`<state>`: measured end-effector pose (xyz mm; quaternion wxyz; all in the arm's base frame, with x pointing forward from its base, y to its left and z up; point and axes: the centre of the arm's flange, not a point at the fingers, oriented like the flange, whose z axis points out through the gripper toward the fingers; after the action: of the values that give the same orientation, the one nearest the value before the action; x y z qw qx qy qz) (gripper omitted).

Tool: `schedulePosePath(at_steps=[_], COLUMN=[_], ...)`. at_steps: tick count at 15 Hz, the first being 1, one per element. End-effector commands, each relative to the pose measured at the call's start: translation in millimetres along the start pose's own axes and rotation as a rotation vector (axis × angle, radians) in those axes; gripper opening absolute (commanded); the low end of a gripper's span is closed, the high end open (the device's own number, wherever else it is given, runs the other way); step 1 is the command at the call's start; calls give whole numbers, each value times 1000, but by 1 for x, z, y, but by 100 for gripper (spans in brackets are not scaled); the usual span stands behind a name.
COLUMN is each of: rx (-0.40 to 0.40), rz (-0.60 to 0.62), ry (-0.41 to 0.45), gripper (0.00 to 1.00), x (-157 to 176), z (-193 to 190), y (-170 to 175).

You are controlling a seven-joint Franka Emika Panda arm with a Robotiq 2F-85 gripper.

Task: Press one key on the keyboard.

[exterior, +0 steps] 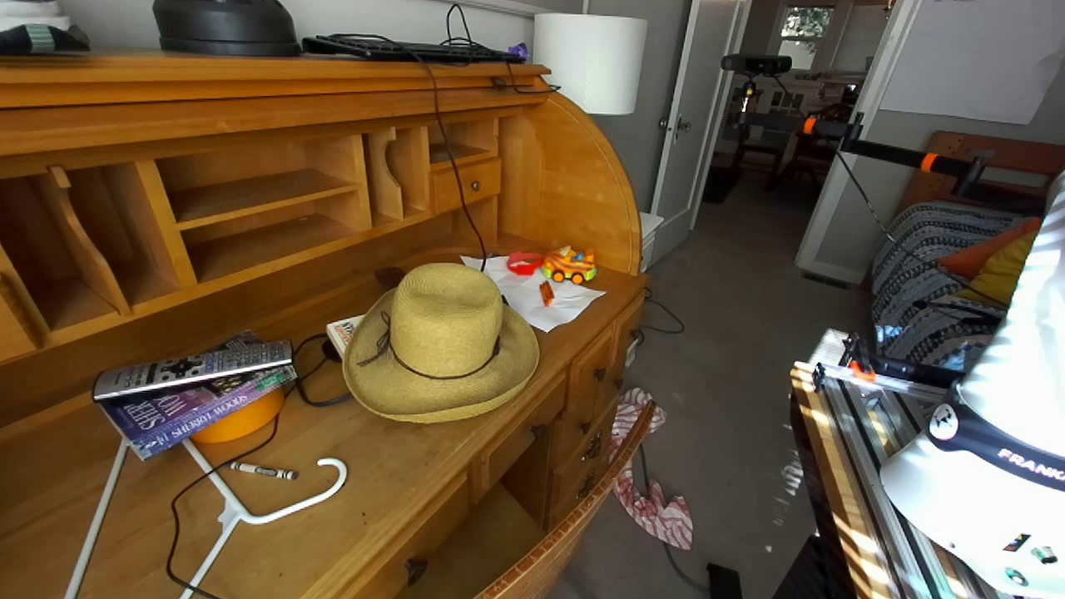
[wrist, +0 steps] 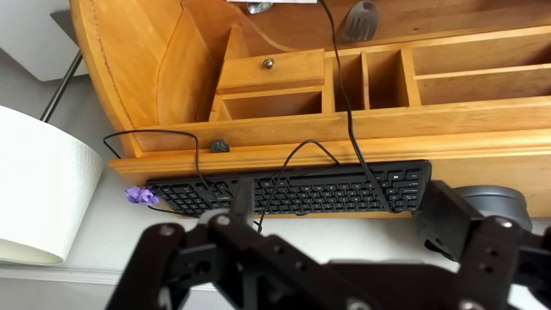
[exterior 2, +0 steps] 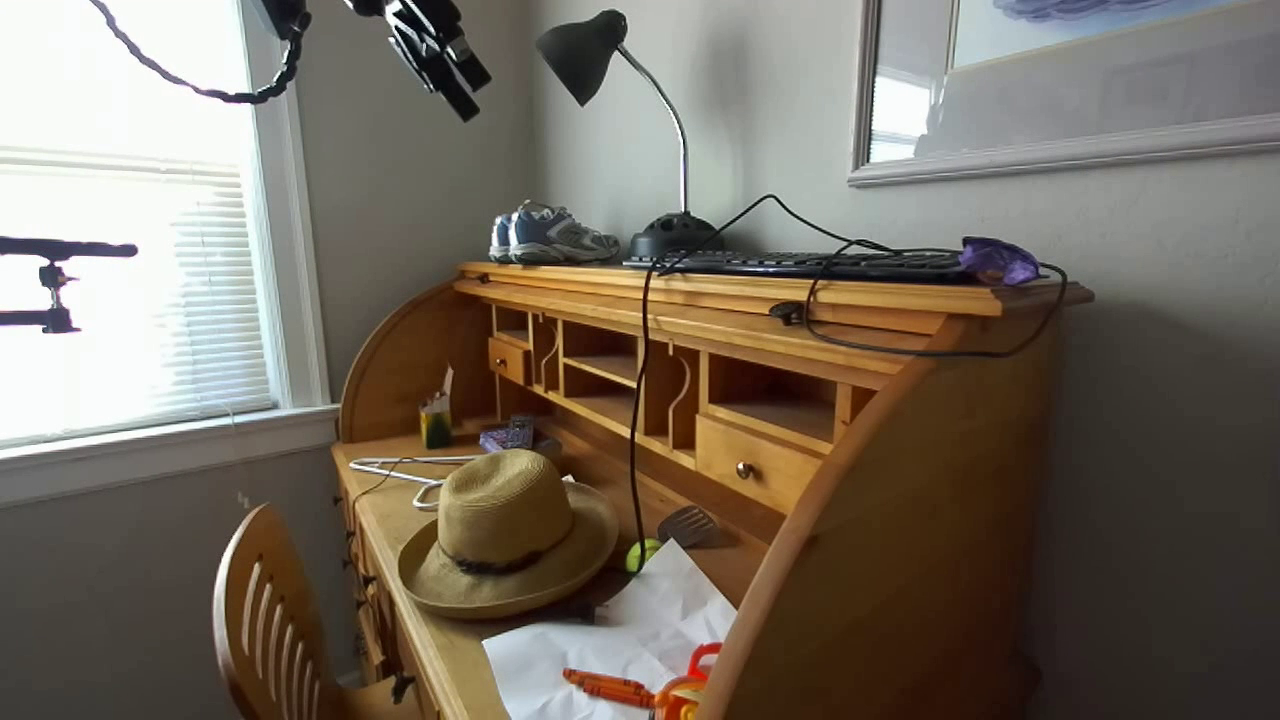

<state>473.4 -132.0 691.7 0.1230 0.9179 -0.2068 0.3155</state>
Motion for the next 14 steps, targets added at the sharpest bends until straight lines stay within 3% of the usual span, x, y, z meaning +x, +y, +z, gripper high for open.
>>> schedulePosePath(at_steps=[1,11,12,13,14], rx=[0,30,28,29,29], rz=[-2,35,35,37,41], ry=[17,80,81,77,79], gripper=[100,100,75,74,66], x=[20,108,115,121,128], z=[4,20,25,31,37], y=[0,4,2,0,-1])
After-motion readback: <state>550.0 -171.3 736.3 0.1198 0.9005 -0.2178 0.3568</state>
